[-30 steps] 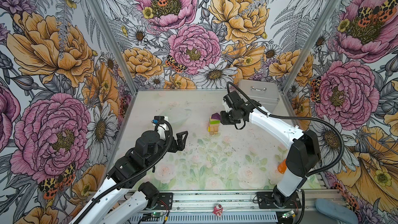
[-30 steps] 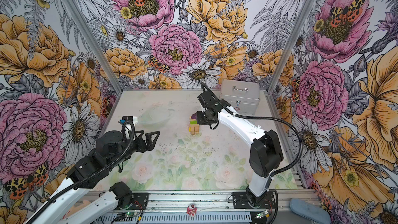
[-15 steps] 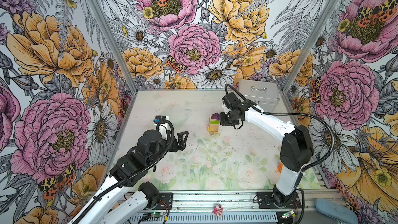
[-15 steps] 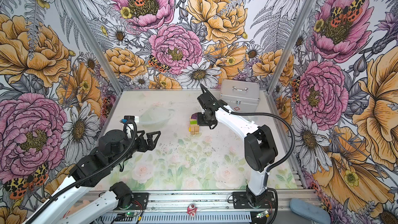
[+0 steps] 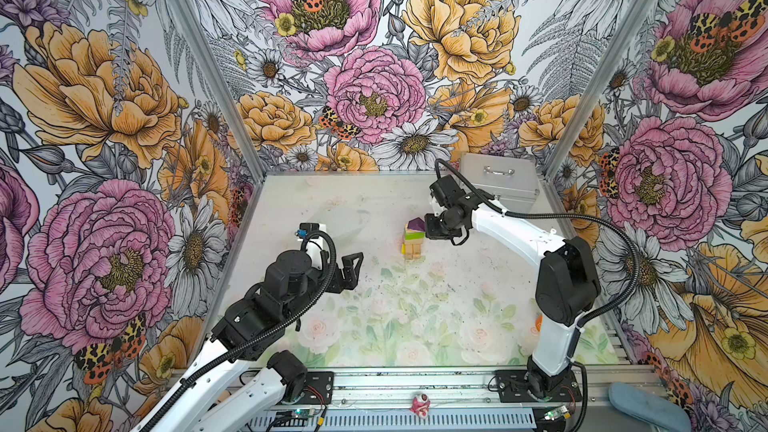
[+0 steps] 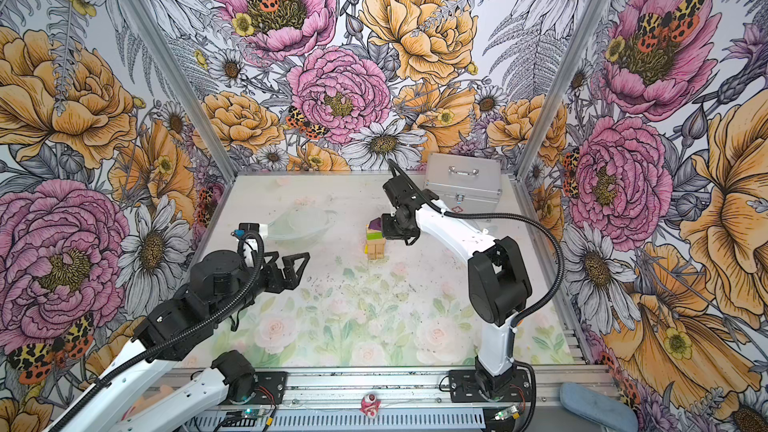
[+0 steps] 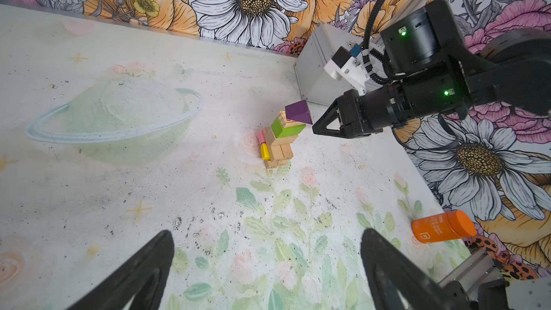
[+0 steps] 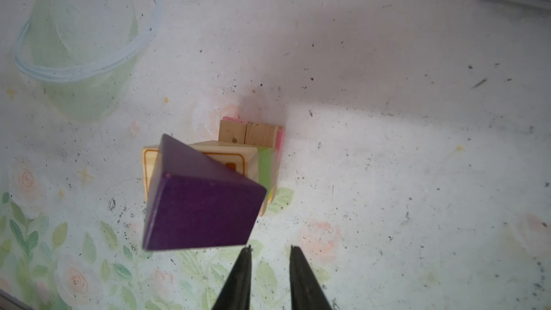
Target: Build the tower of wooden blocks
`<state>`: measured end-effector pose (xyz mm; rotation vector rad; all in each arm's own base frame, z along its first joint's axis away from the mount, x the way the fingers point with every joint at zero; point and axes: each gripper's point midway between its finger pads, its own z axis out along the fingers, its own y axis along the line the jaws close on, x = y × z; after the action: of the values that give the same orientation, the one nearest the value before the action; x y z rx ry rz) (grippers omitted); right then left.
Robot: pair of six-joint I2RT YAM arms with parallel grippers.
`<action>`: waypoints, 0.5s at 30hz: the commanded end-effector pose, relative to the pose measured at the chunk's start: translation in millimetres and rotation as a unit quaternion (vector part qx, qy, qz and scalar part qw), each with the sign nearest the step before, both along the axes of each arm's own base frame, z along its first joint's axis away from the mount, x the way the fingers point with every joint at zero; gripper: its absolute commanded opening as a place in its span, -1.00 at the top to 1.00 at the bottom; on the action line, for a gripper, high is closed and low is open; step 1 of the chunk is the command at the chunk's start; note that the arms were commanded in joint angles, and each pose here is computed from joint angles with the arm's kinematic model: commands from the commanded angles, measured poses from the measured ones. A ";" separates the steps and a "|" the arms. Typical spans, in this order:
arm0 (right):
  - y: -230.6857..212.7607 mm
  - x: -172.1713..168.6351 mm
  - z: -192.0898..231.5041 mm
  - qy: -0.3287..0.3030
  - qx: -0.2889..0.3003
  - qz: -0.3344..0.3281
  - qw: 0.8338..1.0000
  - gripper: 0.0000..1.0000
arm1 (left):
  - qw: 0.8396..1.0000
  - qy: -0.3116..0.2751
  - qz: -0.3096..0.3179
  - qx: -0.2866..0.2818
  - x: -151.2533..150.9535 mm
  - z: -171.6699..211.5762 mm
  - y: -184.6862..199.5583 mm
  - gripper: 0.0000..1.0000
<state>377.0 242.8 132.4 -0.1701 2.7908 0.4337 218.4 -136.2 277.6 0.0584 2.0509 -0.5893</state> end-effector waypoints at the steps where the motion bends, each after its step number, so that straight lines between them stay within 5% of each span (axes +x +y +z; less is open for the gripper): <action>1: 6.5 11.2 9.5 -0.017 0.014 0.008 1.000 0.50 | 1.000 -0.002 0.010 0.010 2.6 -1.0 4.6 -0.98; 15: 7.3 14.4 14.2 -0.024 0.016 0.012 1.000 0.48 | 1.000 -0.004 0.010 0.006 0.9 -0.2 5.3 -0.98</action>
<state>381.4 246.6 139.5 -0.1938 2.7692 0.4501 218.4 -136.2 277.7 0.0583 2.0506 -0.5895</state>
